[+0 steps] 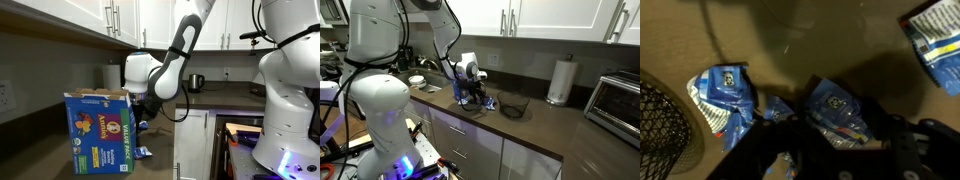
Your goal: Put a blue packet in the basket
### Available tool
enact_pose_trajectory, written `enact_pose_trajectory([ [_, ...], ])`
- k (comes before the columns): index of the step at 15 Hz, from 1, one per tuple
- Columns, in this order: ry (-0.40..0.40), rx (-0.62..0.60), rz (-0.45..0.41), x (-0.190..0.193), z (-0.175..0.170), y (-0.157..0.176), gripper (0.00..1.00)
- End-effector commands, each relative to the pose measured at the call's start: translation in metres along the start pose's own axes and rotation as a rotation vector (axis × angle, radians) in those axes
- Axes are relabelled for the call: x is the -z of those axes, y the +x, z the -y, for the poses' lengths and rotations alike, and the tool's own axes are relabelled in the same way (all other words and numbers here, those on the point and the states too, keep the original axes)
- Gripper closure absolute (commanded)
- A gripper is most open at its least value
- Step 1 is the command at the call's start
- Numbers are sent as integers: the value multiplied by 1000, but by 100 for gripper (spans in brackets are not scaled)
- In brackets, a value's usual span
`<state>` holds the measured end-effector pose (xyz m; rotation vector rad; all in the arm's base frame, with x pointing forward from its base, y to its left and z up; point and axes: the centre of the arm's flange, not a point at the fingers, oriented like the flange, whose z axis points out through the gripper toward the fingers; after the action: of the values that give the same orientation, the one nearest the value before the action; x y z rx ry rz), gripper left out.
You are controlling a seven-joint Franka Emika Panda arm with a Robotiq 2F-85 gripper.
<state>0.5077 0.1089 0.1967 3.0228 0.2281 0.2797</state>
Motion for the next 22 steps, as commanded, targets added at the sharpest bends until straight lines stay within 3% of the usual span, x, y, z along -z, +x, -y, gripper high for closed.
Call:
enact_pose_trajectory([
  [1, -5, 13, -23, -7, 0, 4, 68],
  [5, -11, 17, -12, 2, 1, 2, 94],
  [7, -5, 11, -6, 10, 2, 1, 98],
  [16, 24, -19, 87, 62, 7, -10, 97],
  [22, -31, -95, 98, 130, -36, -9, 97],
])
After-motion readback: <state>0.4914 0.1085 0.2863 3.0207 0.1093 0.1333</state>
